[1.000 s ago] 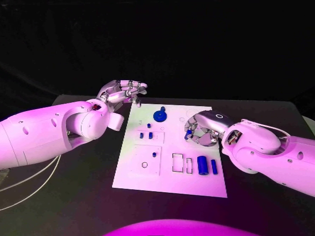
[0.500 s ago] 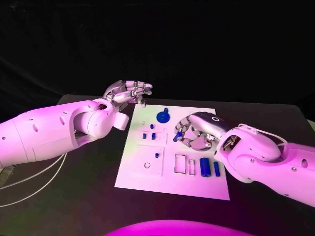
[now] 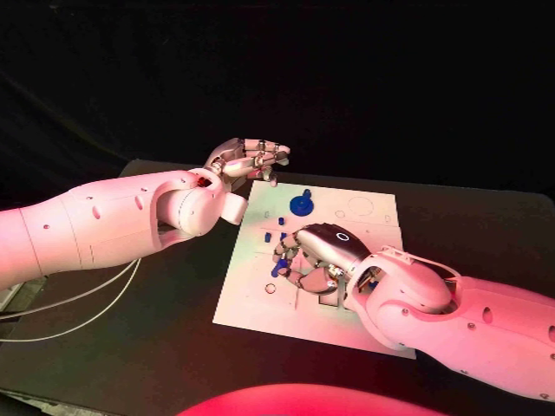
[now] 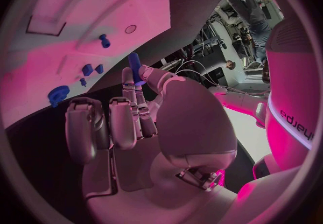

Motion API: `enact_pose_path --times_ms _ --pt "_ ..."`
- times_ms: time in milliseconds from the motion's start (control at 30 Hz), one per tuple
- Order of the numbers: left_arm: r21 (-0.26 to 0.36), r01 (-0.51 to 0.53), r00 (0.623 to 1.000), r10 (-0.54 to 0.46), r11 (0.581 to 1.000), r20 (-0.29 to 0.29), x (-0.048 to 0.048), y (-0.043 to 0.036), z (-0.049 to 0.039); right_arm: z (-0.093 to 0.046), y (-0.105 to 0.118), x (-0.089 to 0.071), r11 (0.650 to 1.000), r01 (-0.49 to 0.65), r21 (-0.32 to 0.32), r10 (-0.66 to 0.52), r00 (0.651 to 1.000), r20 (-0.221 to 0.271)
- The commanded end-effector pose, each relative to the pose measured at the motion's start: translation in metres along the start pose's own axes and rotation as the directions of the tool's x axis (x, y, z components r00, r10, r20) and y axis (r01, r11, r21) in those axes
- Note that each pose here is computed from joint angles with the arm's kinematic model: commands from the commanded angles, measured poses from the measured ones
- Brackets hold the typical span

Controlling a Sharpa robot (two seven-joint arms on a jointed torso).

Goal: Assemble the parts on the task board

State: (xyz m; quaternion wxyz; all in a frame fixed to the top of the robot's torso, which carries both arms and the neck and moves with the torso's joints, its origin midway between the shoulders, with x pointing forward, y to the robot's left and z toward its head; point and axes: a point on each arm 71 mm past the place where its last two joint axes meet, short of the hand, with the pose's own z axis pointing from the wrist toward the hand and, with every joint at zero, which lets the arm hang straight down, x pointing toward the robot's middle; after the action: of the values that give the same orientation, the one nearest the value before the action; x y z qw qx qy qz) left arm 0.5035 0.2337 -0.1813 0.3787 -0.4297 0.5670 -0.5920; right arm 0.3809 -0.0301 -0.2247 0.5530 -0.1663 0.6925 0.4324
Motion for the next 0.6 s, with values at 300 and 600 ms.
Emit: enact_pose_path --times_ms 300,600 --pt "0.004 0.02 0.999 -0.02 1.0 -0.036 0.0081 0.0001 0.0021 0.008 0.004 0.026 0.999 0.037 -0.038 -0.039 0.998 -0.048" --pt "0.003 0.021 0.999 -0.021 1.0 -0.038 0.0084 0.0002 0.0019 0.008 -0.003 0.032 0.997 0.08 -0.013 -0.081 0.994 -0.078"
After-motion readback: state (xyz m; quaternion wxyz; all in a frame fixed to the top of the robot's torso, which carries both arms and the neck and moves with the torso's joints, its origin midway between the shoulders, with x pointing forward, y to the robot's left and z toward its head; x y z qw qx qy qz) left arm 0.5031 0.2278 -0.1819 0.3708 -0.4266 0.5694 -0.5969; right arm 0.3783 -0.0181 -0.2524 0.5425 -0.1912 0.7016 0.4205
